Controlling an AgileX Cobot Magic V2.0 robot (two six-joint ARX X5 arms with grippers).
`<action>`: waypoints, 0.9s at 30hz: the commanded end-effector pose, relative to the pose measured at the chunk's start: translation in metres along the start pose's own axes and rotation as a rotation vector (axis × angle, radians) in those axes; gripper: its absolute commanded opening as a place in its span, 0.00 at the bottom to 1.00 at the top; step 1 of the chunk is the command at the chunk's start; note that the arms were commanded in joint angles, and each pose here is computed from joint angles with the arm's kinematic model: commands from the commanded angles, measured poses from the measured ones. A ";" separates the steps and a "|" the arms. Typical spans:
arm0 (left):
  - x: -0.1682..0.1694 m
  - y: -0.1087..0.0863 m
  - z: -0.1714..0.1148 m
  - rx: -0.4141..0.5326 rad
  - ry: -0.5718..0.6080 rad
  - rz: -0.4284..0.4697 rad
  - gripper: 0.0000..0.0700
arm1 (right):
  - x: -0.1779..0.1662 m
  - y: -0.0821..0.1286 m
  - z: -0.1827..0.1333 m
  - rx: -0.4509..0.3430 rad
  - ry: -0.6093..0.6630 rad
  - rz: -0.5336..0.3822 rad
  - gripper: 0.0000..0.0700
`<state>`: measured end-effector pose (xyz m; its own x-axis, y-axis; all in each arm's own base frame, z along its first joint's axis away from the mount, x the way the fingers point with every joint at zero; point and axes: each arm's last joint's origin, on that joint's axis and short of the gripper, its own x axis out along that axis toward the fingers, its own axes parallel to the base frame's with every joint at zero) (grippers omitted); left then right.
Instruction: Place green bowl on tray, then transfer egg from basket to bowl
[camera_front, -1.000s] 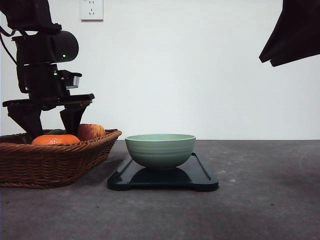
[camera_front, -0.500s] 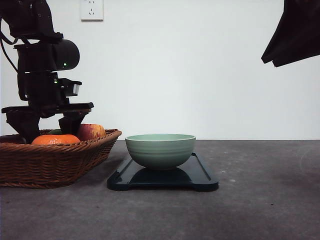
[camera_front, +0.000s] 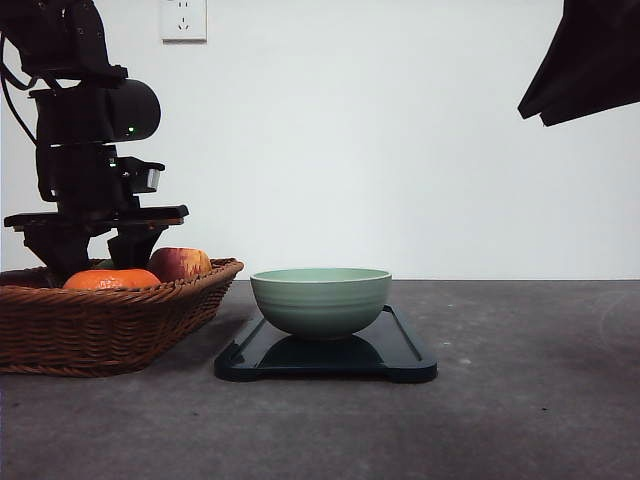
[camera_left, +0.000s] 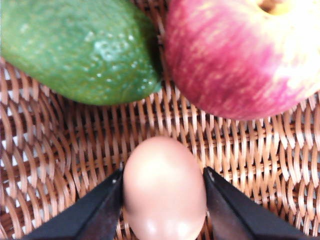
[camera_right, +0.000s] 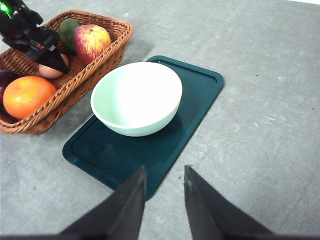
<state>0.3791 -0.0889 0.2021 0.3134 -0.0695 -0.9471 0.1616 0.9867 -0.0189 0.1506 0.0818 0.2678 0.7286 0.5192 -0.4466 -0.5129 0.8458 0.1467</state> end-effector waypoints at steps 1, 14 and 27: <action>0.005 -0.002 0.004 0.003 0.005 0.003 0.39 | 0.001 0.001 0.002 -0.010 -0.005 0.004 0.21; 0.005 -0.001 0.002 0.002 0.023 0.004 0.25 | 0.001 0.001 0.002 -0.010 -0.004 0.004 0.21; -0.054 -0.001 0.000 0.001 -0.108 -0.005 0.25 | 0.001 0.001 0.002 -0.009 -0.004 0.004 0.21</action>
<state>0.3622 -0.0849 0.2417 0.3750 -0.0839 -0.9232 0.1629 0.9864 -0.0235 0.1506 0.0818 0.2678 0.7285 0.5194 -0.4466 -0.5130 0.8457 0.1468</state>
